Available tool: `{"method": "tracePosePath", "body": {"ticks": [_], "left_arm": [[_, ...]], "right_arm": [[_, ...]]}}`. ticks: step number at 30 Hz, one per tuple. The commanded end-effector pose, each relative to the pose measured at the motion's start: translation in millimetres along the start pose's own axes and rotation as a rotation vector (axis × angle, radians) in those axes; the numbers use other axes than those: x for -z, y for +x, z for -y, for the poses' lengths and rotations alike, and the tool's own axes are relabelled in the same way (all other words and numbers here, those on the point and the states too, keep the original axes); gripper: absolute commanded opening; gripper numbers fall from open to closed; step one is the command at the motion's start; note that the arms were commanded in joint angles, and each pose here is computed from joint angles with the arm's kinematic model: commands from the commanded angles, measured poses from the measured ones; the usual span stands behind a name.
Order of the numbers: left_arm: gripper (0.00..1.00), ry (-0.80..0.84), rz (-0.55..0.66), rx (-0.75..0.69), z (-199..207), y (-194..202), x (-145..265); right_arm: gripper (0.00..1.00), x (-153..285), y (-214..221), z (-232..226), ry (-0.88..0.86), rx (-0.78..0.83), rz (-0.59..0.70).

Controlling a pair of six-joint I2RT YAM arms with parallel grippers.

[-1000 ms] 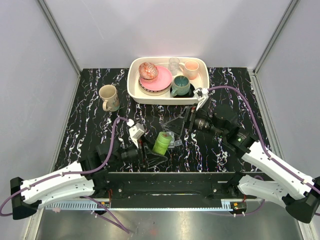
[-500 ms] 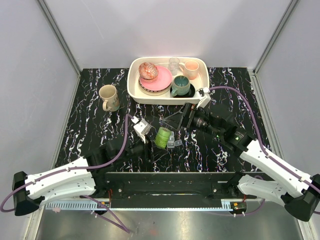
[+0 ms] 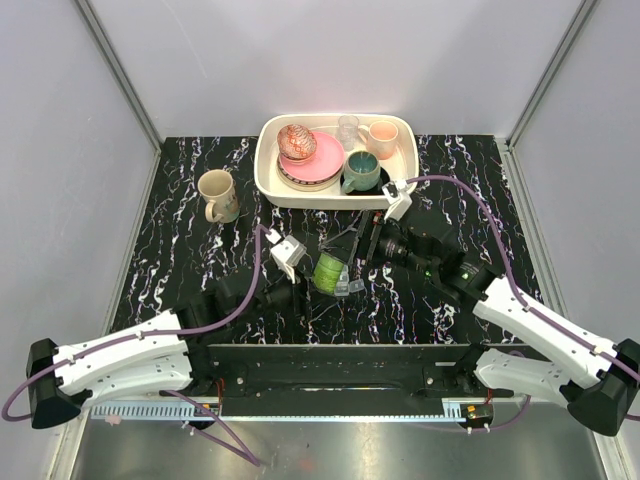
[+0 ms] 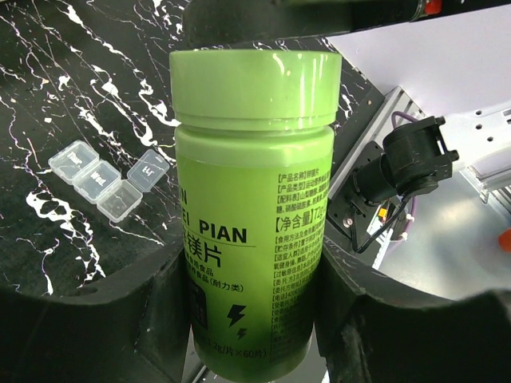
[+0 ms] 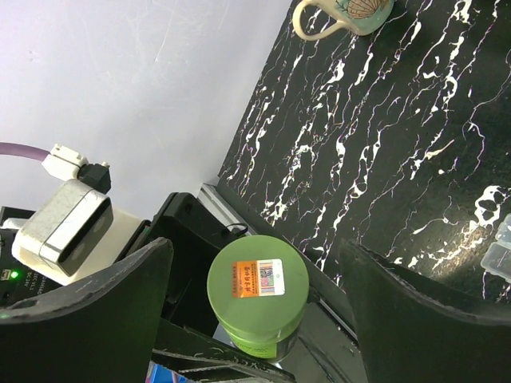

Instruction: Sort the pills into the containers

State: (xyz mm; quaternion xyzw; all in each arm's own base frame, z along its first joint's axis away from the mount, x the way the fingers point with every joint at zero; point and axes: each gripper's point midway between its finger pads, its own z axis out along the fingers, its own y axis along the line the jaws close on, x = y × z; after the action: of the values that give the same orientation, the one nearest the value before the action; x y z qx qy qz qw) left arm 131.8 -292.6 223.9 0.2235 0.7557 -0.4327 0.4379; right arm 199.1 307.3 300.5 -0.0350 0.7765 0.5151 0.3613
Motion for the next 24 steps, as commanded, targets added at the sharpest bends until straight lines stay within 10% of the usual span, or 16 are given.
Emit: {"method": "tracePosePath", "body": {"ticks": [1, 24], "left_arm": [[0.00, 0.044, 0.113, -0.002, 18, -40, 0], [0.00, 0.040, 0.150, -0.002, 20, -51, -2]], "right_arm": [[0.88, -3, 0, -6, -0.020, 0.011, 0.003], [0.70, -5, 11, -9, -0.051, 0.003, -0.049]]}}
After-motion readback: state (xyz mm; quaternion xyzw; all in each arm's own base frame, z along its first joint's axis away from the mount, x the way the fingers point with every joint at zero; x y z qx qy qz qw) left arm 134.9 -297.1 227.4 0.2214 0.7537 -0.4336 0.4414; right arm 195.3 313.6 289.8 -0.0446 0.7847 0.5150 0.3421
